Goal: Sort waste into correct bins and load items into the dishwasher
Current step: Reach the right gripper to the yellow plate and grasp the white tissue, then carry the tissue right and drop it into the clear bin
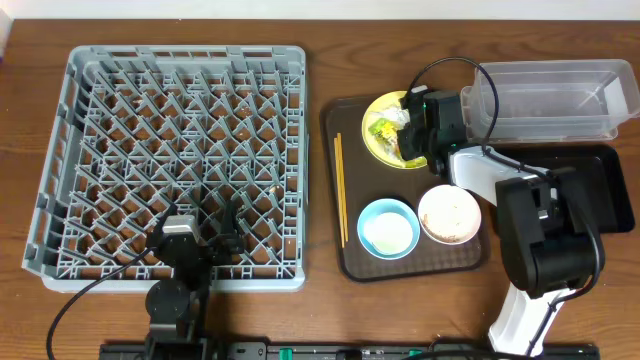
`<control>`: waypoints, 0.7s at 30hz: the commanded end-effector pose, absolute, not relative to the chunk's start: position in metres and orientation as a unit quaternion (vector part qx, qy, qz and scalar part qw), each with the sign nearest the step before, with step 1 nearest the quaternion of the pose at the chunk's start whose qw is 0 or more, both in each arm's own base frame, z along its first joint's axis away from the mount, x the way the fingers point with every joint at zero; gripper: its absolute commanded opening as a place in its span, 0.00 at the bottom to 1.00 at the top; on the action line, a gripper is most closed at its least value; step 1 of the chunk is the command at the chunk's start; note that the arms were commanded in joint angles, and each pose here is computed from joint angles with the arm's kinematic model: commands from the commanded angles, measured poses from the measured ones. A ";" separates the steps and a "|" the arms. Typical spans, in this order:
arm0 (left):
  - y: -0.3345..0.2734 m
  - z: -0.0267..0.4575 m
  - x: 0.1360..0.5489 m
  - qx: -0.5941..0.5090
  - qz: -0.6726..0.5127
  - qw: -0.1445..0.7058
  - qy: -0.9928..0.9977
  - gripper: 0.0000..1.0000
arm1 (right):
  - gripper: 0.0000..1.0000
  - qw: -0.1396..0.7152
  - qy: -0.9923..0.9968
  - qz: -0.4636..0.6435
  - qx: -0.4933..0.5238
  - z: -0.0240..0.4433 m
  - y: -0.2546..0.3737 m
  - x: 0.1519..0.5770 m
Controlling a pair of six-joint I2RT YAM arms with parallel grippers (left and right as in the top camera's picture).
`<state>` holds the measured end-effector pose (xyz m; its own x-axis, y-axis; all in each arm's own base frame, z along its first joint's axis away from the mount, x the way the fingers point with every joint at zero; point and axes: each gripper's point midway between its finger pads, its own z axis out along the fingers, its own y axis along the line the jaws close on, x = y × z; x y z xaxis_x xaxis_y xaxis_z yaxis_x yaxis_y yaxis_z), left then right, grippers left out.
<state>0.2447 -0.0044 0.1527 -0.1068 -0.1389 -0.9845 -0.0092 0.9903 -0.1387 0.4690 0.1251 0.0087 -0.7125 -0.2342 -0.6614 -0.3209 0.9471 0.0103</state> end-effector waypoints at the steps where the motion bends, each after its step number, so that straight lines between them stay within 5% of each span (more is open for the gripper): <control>1: 0.003 0.135 0.244 -0.058 -0.027 0.646 0.760 0.98 | 0.01 0.348 0.923 0.061 -0.152 0.013 0.130 0.470; 14: 0.003 0.135 0.244 -0.058 -0.027 0.646 0.760 0.98 | 0.01 0.468 0.870 0.068 -0.138 0.167 0.125 0.463; 21: 0.003 0.135 0.244 -0.058 -0.027 0.646 0.760 0.98 | 0.01 0.510 0.857 -0.051 -0.051 0.221 0.056 0.454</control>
<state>0.2447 -0.0044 0.1527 -0.1064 -0.1389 -0.9846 -0.0091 0.9903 -0.1388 0.4524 0.0952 0.2170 -0.4587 -0.1534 -0.8752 -0.1952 0.9783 -0.0692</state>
